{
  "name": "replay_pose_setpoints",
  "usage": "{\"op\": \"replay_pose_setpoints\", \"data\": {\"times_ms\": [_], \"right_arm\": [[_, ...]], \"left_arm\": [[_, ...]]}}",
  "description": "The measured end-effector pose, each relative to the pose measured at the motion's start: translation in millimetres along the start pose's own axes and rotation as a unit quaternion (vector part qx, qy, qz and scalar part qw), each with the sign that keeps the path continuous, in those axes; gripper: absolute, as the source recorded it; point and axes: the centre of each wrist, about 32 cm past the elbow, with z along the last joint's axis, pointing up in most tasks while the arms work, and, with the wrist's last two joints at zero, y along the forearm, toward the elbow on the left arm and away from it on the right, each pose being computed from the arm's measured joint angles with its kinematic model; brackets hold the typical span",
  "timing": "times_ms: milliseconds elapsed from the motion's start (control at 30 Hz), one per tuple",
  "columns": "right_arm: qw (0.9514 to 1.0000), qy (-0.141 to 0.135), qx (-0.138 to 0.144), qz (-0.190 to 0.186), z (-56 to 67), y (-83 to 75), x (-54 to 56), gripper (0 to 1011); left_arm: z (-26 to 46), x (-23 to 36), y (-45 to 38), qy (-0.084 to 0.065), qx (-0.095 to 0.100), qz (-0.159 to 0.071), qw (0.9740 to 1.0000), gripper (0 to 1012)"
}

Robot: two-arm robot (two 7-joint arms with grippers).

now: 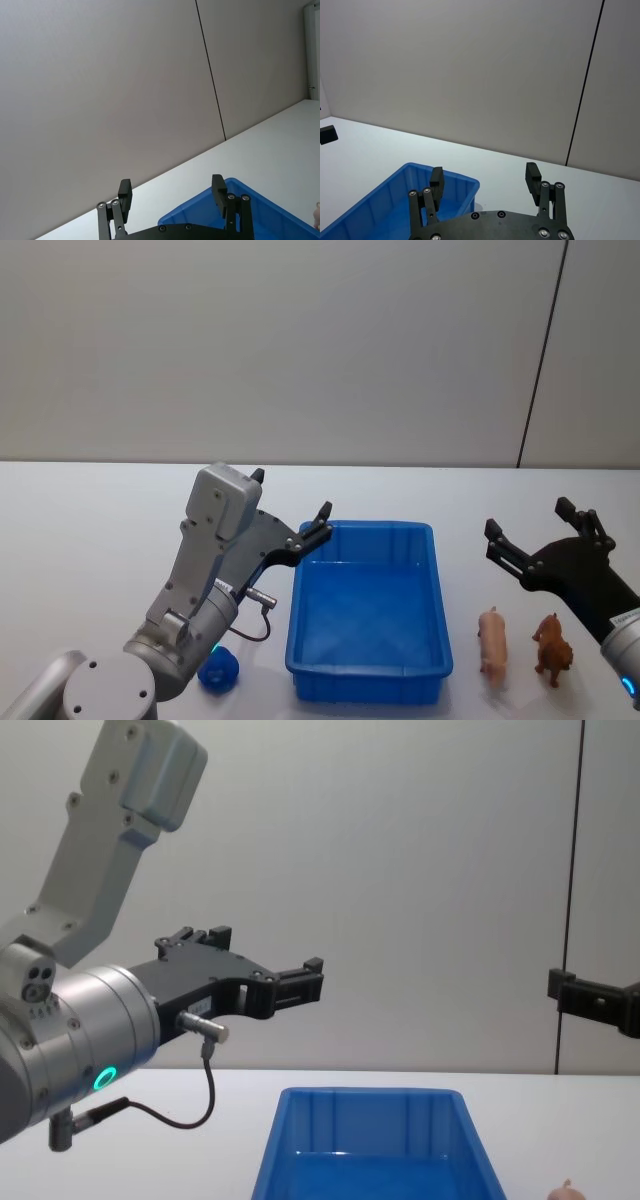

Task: Pick up the two dolls from the table and place them into the box.

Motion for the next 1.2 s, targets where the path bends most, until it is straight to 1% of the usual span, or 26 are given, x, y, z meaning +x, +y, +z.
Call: {"op": "replay_pose_setpoints", "data": {"times_ms": [733,867,1067,1200], "right_arm": [[1.0,0.0,0.0,0.0,0.0,0.0,0.0,1001],[1.0,-0.001,-0.001,0.001,-0.8,0.6,1.5,1001],[0.9999,-0.006,-0.014,0.0,-5.0,2.2,7.9,1001],[0.9992,-0.014,-0.038,-0.002,-11.7,1.8,15.4,1001]], "left_arm": [[0.0,0.0,0.0,0.0,0.0,0.0,1.0,1004],[0.0,0.0,0.0,0.0,0.0,0.0,1.0,1004],[0.0,0.0,0.0,0.0,0.0,0.0,1.0,1004],[0.0,0.0,0.0,0.0,0.0,0.0,1.0,1004]]}}
